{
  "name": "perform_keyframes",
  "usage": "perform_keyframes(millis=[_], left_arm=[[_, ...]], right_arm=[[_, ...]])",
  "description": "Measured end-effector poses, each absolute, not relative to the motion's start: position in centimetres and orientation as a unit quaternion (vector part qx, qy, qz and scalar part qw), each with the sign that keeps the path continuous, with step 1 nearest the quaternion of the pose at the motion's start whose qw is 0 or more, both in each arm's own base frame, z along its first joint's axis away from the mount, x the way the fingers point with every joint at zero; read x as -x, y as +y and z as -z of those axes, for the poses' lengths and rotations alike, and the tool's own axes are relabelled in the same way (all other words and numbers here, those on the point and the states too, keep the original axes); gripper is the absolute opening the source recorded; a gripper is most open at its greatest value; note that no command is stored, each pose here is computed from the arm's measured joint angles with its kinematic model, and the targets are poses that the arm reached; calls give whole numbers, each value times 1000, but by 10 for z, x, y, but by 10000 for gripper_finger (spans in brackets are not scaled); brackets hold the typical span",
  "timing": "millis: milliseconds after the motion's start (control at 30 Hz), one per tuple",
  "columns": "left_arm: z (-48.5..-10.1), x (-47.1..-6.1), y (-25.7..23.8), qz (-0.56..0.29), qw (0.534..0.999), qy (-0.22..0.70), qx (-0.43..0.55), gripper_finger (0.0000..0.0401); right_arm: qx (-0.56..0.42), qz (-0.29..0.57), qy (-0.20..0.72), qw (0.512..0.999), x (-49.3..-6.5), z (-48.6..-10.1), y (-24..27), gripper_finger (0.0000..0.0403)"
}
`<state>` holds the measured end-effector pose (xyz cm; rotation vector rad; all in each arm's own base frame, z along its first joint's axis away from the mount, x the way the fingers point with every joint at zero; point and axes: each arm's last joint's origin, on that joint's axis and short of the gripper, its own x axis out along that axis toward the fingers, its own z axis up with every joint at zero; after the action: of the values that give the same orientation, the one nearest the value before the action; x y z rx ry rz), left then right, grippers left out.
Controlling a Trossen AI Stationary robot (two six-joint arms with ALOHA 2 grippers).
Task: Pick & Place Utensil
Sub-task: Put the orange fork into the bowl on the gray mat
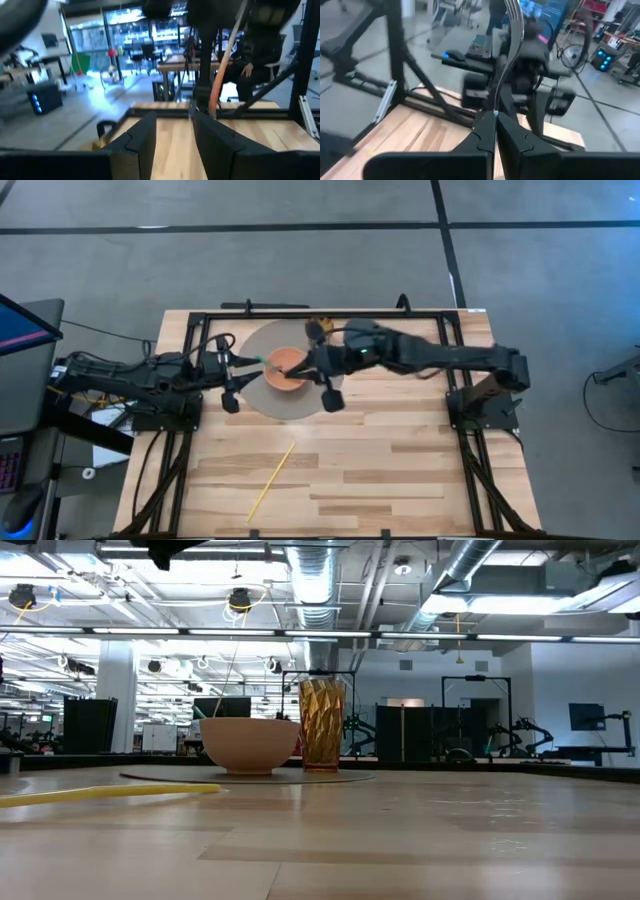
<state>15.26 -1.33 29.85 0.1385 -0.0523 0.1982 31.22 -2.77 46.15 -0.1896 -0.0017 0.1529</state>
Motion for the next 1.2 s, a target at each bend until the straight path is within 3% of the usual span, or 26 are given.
perform_keyframes(millis=[200, 367, 1200], left_arm=[[-298, -165, -16, -81, 992, -37, -88, 131], [-293, -173, -18, -73, 993, -25, -91, 131], [-296, -175, -19, -72, 994, -43, -76, 131]], right_arm=[[39, -67, -128, 989, -325, -418, -49, 4], [-12, -138, -192, 972, -333, -407, -53, 5], [22, -115, -230, 966, -336, -408, -49, 2]])
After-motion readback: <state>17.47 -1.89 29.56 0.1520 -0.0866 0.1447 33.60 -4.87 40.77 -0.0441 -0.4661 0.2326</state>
